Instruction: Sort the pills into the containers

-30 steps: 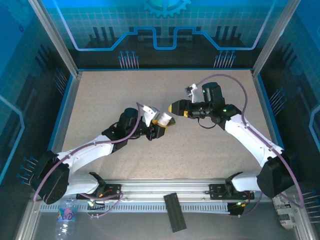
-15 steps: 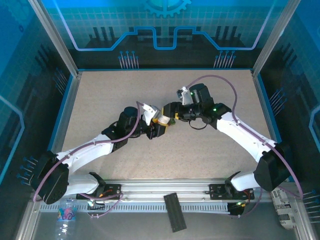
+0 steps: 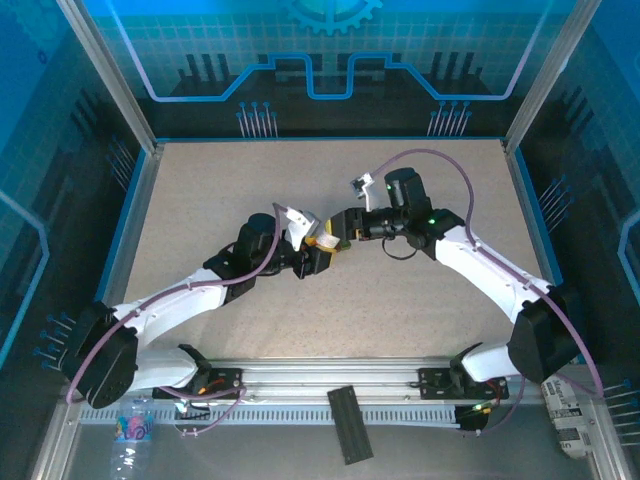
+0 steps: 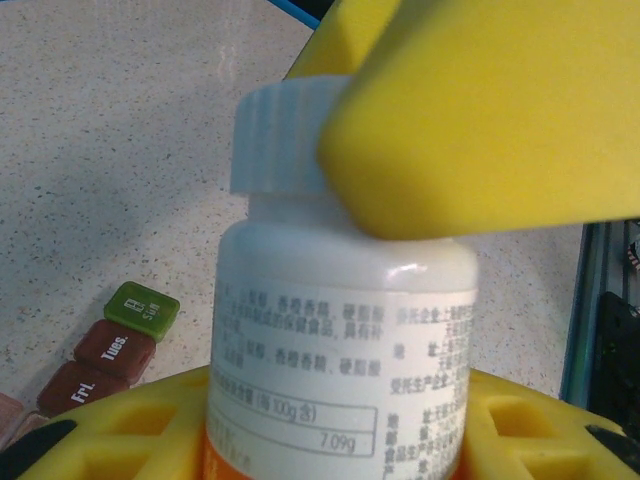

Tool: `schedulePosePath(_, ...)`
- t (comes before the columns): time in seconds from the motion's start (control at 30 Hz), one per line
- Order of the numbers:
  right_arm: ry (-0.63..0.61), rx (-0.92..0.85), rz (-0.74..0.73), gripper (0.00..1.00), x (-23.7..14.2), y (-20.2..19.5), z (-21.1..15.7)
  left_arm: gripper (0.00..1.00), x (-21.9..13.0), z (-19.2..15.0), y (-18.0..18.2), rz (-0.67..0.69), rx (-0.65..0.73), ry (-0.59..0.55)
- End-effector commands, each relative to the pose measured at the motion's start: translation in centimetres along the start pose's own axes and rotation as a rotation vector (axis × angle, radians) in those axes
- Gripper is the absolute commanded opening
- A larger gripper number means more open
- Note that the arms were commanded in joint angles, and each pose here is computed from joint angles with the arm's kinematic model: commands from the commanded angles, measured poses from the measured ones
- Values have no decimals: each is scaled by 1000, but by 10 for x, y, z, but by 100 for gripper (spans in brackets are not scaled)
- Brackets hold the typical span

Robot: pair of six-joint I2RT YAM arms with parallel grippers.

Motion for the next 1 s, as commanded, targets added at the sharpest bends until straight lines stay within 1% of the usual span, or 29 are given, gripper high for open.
schedulePosePath(0.0,-6,-134,114,52,-13,7,-1,0,-3,15,-5,-22,26,-39)
schedulePosePath(0.03,-7,-129,132,52,-15,7,-1,0,-3,14,-5,-22,25,-39)
schedulePosePath(0.07,-14,-124,141,54,-18,9,-1,0,-2,13,-5,-22,24,-37)
schedulePosePath(0.1,-17,-121,144,58,-19,9,-1,0,-3,14,-4,-21,23,-38)
schedulePosePath(0.17,-43,-91,131,73,-24,11,1,0,-3,13,-4,-19,21,-36)
schedulePosePath(0.23,-78,-35,113,78,-30,9,4,0,-3,13,-4,-16,23,-36)
schedulePosePath(0.33,-136,81,112,78,-36,9,12,0,-3,12,-3,-13,25,-35)
schedulePosePath(0.43,-149,230,17,77,-34,-3,14,0,-3,13,-3,-13,25,-34)
schedulePosePath(0.5,-149,268,-33,77,-32,-5,14,0,-3,14,-3,-13,26,-35)
schedulePosePath(0.63,-136,276,-69,76,-23,-2,17,0,-2,14,-3,-9,26,-36)
schedulePosePath(0.73,-120,265,-60,74,-14,2,18,0,-2,14,-3,-13,23,-36)
schedulePosePath(0.9,-81,253,-39,67,1,9,16,0,-1,15,-3,-15,19,-35)
schedulePosePath(0.97,-65,250,-34,62,7,11,13,0,-1,15,-3,-14,20,-36)
Point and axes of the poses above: each hand's point on the last joint's axis, 136 mm out from that joint toward the fingers, its own x axis out along the fingers, its own y axis along the line the jaws close on, z = x × y, the point moved 4 cm from there along -x, back along the fingers, and after that the axes turned 1 degree about x, right-handed, at the moved point
